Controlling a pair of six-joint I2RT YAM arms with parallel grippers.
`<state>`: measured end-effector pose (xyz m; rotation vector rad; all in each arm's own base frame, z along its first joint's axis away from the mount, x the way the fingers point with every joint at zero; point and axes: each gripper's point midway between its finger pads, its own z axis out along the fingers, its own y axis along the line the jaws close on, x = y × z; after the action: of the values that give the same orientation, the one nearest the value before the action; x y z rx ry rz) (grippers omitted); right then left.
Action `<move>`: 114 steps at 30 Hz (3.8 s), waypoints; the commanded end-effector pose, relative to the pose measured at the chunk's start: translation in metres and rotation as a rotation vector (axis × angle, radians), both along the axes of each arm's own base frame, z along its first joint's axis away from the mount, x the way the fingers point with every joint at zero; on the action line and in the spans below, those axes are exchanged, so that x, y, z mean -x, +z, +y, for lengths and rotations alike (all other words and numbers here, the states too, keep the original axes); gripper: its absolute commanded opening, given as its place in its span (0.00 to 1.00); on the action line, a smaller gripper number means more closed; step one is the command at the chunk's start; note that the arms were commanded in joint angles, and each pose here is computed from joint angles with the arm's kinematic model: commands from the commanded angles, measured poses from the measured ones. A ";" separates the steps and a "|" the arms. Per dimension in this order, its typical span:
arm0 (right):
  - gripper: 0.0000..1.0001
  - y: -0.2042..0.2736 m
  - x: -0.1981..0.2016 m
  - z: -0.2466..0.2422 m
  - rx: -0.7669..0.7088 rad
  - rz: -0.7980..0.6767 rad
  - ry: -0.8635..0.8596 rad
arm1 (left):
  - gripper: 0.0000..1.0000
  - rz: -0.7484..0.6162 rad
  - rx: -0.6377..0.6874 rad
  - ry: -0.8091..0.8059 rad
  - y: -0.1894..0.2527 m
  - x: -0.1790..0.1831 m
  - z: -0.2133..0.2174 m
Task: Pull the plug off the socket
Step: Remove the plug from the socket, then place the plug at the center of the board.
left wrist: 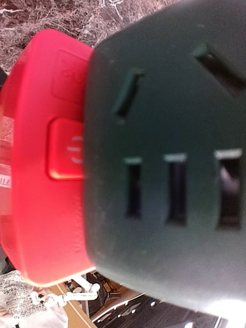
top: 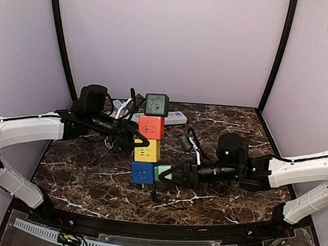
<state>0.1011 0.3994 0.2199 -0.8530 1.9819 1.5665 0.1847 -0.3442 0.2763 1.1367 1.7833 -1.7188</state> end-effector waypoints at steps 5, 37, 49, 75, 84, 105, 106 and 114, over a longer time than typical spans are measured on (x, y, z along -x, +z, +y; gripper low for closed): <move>0.00 0.023 -0.004 -0.005 -0.084 -0.003 -0.061 | 0.01 -0.216 0.108 0.062 0.048 -0.007 0.007; 0.00 0.017 0.031 0.007 -0.034 0.002 0.188 | 0.01 -0.186 0.108 0.031 0.047 -0.008 0.008; 0.00 0.016 0.010 -0.007 -0.024 -0.010 0.030 | 0.01 -0.217 0.097 0.083 0.046 -0.015 0.011; 0.00 0.013 0.014 -0.015 0.010 -0.011 0.060 | 0.01 -0.211 0.107 0.081 0.049 -0.016 0.014; 0.00 0.012 0.018 -0.015 0.022 -0.009 0.087 | 0.01 -0.210 0.105 0.073 0.049 -0.015 0.014; 0.00 -0.031 -0.065 -0.109 0.413 0.069 -0.510 | 0.01 -0.306 0.038 0.413 0.068 -0.066 0.058; 0.00 -0.039 -0.069 -0.119 0.456 0.092 -0.542 | 0.01 -0.307 0.014 0.457 0.062 -0.073 0.061; 0.00 -0.081 -0.109 -0.169 0.558 0.223 -0.667 | 0.01 -0.319 -0.083 0.603 0.035 -0.090 0.078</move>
<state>0.2011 0.2544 0.1633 -0.2056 2.4702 0.8416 0.2693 -0.2782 0.2884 0.7676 1.8571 -1.1660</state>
